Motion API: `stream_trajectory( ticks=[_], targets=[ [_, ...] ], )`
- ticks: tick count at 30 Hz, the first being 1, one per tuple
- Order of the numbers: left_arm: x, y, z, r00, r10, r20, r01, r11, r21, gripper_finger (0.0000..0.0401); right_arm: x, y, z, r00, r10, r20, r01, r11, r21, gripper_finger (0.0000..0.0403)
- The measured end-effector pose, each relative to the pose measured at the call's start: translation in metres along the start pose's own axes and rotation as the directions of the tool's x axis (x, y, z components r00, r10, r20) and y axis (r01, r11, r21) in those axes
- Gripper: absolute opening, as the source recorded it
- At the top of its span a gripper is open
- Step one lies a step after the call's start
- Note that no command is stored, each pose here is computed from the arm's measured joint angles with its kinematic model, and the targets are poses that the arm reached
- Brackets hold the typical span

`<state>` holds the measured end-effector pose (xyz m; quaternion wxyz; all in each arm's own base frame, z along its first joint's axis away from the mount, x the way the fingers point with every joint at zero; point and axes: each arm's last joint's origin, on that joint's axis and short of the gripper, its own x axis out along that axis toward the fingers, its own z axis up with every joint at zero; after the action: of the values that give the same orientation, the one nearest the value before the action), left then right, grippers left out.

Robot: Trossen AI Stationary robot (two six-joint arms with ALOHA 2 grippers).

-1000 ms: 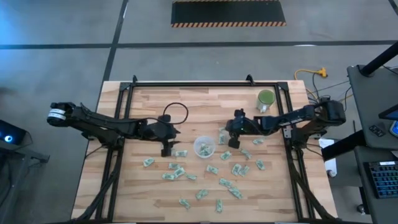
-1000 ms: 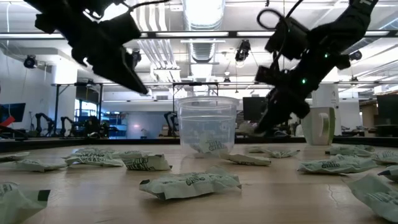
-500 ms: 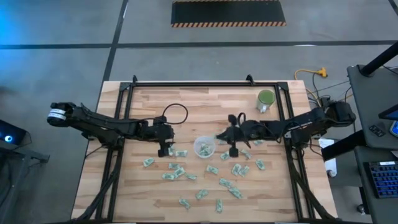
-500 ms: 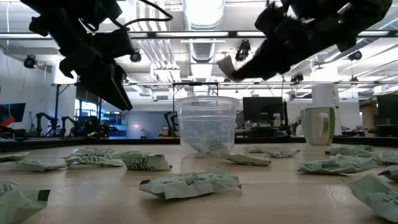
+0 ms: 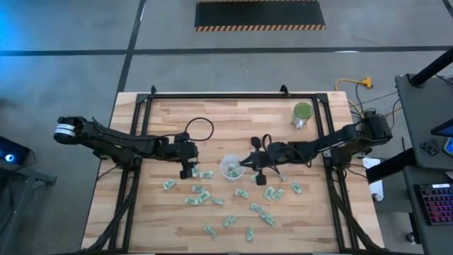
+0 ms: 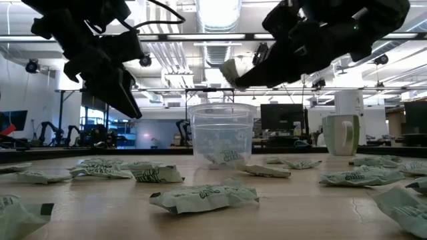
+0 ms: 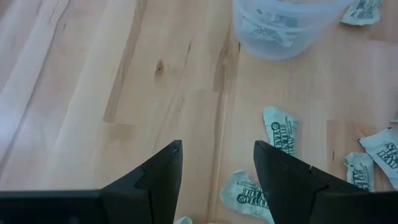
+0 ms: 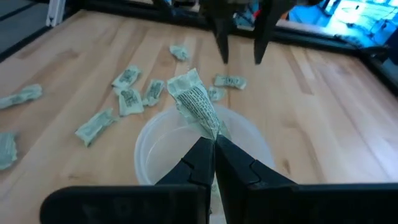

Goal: Pick and place Stevia / Truvia into bins
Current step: Put the light green stevia packet into the transparent container

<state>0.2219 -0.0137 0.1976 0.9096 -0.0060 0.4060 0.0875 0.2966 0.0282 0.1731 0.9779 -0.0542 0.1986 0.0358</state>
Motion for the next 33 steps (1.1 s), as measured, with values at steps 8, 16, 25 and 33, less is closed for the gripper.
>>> stream_trajectory(
  ticks=[8,16,25,33],
  targets=[
    [0.000,0.000,-0.001,1.000,-0.006,-0.011,0.006,1.000,-0.001,0.0183,0.021,0.001,0.000,0.999,0.004,-0.054,-0.006,0.999,-0.037,0.0057],
    [0.000,-0.002,-0.001,0.999,-0.051,-0.017,0.051,0.999,-0.002,0.0183,0.018,0.001,0.009,0.998,0.007,-0.069,-0.011,0.998,-0.067,0.0126],
    [0.033,-0.016,-0.010,0.949,-0.315,0.030,0.314,0.949,0.031,0.0183,-0.004,0.004,0.017,0.990,0.016,-0.140,-0.028,0.996,-0.081,0.0143],
    [0.060,-0.022,-0.012,0.951,-0.304,-0.066,0.307,0.950,0.049,0.0183,-0.031,0.001,0.019,0.966,-0.037,-0.256,0.031,0.999,-0.027,0.0127]
  ],
)
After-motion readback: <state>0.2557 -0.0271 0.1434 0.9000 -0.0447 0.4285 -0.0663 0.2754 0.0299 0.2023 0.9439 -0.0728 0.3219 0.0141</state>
